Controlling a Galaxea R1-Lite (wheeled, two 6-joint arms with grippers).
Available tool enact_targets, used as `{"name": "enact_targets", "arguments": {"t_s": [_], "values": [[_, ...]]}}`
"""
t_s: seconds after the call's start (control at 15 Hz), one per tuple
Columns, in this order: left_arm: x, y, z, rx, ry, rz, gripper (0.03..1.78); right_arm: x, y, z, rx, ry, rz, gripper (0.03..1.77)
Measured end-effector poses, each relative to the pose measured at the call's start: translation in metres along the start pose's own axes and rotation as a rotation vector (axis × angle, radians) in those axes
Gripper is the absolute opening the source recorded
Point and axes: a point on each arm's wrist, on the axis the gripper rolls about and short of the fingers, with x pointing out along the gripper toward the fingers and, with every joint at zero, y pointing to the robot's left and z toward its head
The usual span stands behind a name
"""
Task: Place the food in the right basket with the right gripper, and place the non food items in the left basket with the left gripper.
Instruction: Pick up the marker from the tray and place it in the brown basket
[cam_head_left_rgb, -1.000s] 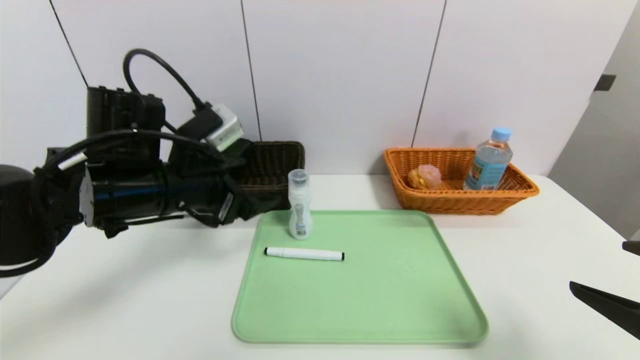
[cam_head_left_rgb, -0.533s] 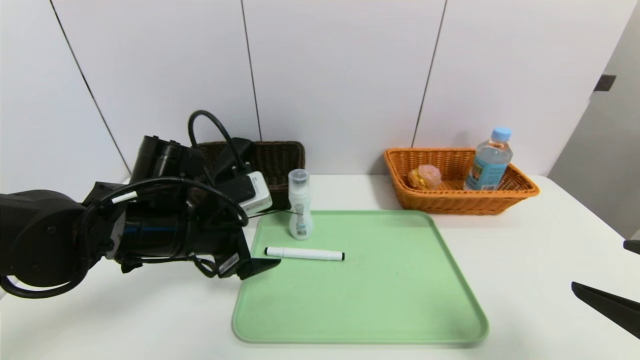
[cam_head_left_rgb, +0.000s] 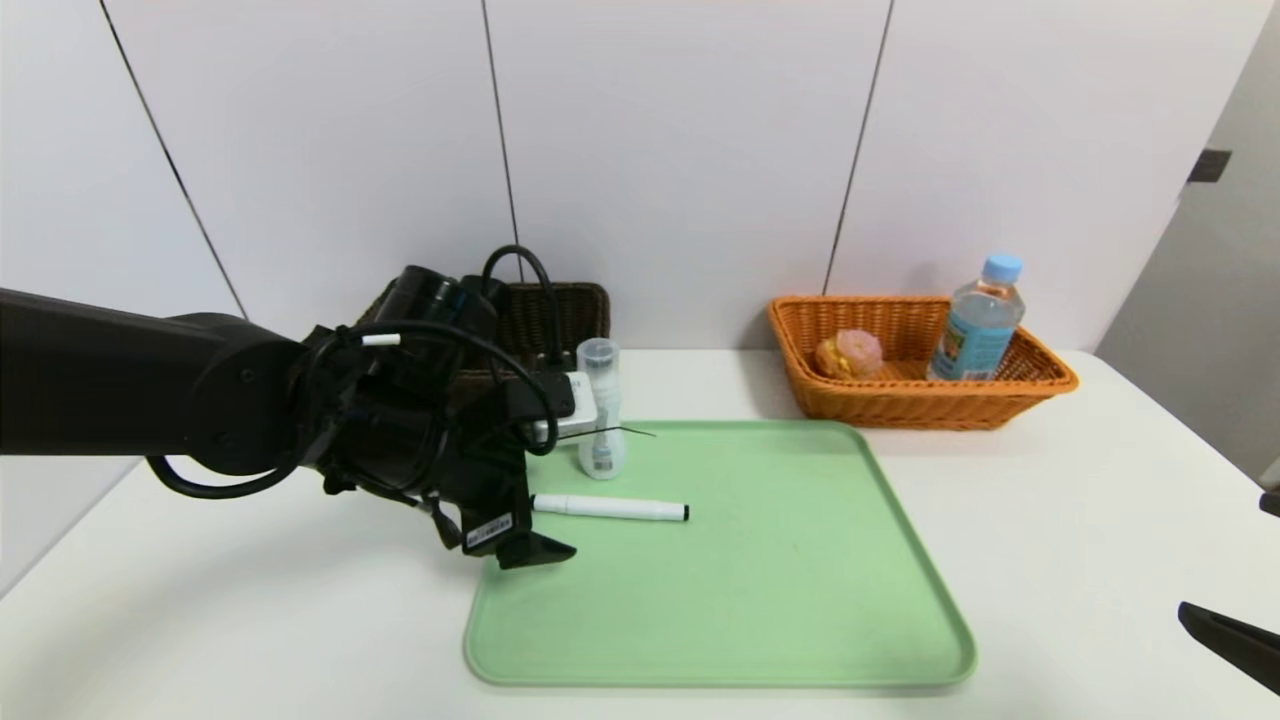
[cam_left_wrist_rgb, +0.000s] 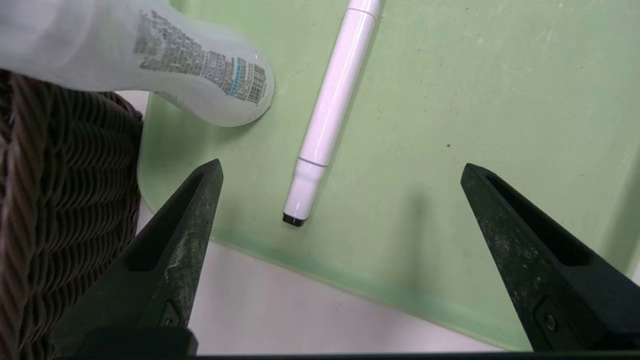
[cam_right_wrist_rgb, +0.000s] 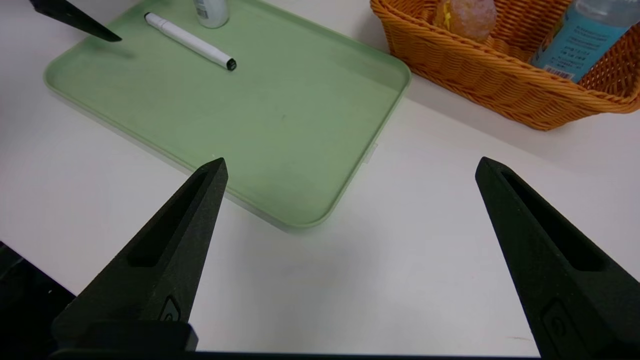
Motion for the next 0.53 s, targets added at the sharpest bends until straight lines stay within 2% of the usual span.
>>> {"name": "enact_targets", "arguments": {"t_s": [0.4,0.53], "values": [[0.025,0.004,-0.005,-0.023,0.032,-0.036,1.69,-0.002,0.002,-0.001,0.002,-0.021,0.042,1.71],[0.032,0.005,-0.008,-0.068,0.038,-0.056,1.69,-0.002,0.002,-0.002,0.004,-0.017,0.043,1.71]]}}
